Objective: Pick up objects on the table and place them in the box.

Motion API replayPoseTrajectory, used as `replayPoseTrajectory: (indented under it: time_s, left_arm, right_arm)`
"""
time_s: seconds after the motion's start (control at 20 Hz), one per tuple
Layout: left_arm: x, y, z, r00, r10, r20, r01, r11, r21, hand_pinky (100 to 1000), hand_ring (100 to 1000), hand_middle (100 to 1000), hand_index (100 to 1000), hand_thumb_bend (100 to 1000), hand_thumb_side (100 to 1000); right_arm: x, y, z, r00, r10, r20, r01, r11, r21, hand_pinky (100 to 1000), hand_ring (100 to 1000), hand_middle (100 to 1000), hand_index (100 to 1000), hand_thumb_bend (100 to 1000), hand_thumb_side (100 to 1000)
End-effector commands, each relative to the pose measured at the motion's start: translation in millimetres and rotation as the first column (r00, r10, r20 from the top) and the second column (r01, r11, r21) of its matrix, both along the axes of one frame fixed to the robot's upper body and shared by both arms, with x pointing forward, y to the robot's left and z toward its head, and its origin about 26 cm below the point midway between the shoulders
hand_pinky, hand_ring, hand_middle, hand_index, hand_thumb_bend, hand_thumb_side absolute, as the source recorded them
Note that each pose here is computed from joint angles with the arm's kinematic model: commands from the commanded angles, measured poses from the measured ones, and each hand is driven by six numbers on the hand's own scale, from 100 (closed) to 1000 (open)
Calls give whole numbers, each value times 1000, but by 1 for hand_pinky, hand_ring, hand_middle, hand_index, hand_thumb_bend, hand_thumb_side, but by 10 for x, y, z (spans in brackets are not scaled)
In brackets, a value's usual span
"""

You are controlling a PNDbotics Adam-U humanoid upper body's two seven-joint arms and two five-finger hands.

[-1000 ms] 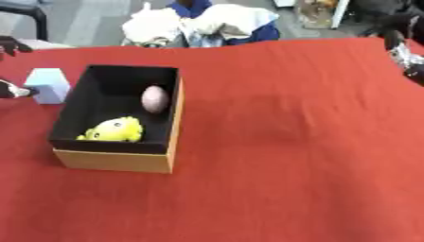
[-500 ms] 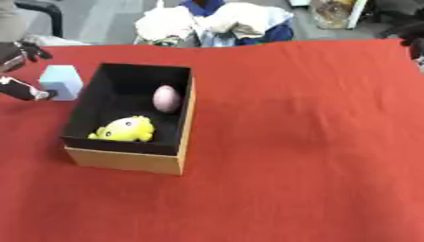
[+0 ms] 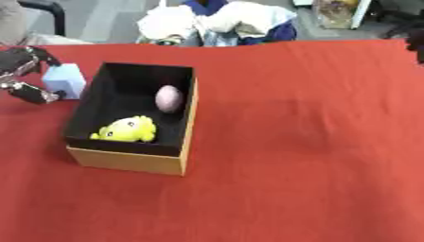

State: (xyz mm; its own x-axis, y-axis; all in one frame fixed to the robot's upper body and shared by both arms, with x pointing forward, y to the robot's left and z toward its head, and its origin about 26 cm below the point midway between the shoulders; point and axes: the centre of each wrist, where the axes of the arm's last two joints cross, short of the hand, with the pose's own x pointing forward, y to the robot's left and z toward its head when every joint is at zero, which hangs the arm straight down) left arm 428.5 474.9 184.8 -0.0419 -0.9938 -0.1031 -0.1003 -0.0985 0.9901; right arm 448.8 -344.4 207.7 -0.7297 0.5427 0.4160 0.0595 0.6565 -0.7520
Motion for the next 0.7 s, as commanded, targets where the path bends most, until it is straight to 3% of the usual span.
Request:
replayPoseTrajectory:
  time_s: [0.05, 0.4, 0.7]
  left_arm:
    - [-28, 57, 272, 998, -8, 67, 7, 1000, 16, 595, 523, 511, 641, 413, 227]
    - [-34, -143, 705, 979, -137, 149, 134, 991, 29, 583, 499, 486, 624, 446, 190]
    - [-49, -612, 1055, 917, -342, 204, 337, 939, 61, 585, 497, 483, 627, 473, 170]
  right_arm:
    - [-21, -88, 119, 999, -15, 29, 15, 1000, -4, 772, 737, 711, 810, 100, 797]
    - [-47, -134, 33, 1000, -28, 6, 28, 1000, -6, 772, 737, 710, 806, 100, 789]
    - [-54, -123, -1, 1000, -26, -3, 26, 1000, -6, 772, 737, 710, 804, 100, 785]
